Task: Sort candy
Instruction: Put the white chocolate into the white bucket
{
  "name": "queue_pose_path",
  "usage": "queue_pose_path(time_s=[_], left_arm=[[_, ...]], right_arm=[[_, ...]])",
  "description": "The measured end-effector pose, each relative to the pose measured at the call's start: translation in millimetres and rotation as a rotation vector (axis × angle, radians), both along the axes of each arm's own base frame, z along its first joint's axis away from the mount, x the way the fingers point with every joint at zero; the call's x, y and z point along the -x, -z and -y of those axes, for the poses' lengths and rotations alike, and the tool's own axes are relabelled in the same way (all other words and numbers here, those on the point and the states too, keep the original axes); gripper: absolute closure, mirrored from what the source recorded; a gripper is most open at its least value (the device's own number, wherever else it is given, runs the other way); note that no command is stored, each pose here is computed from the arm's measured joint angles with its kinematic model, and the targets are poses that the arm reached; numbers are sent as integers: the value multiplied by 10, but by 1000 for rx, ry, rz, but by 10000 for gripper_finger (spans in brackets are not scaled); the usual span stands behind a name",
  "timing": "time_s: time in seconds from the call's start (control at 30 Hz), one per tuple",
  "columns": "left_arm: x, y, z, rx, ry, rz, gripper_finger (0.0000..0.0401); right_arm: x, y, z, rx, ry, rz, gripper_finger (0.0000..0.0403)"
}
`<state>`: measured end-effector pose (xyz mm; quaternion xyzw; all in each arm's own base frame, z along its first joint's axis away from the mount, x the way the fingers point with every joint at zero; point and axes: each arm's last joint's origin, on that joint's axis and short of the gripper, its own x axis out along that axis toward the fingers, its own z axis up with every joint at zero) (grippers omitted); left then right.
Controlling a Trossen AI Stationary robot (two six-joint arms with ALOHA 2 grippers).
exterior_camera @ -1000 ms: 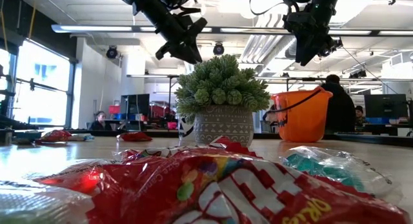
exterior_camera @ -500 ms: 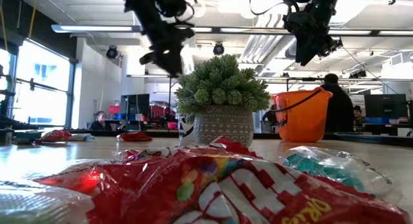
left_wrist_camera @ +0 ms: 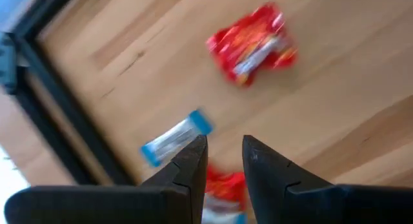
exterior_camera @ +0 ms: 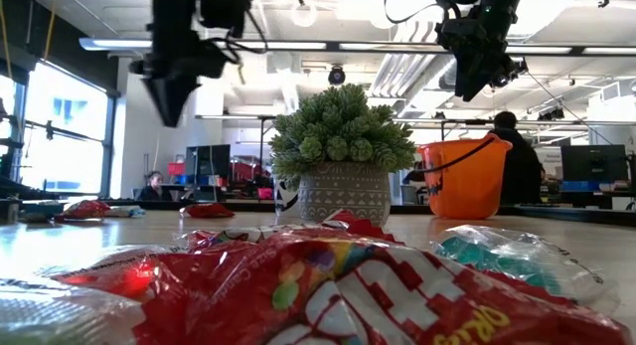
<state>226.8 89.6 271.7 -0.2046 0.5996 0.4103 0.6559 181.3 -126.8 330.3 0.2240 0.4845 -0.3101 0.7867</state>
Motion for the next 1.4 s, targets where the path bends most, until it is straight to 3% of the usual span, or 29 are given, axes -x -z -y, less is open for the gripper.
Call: queue_pose_path(time_s=[0.23,0.6,1.13,1.4], left_arm=[[356,221,114,-30,226,-185,316],[549,615,41,14,480,-326,316],[699,885,-195,73,347,-276,297],[721,956,-272,174,339,-247,267]], right_arm=[[-1,0,-1,0,0,0,258],[-1,0,0,0,0,0,258],[-1,0,0,0,0,0,258],[0,-1,0,0,0,0,258]])
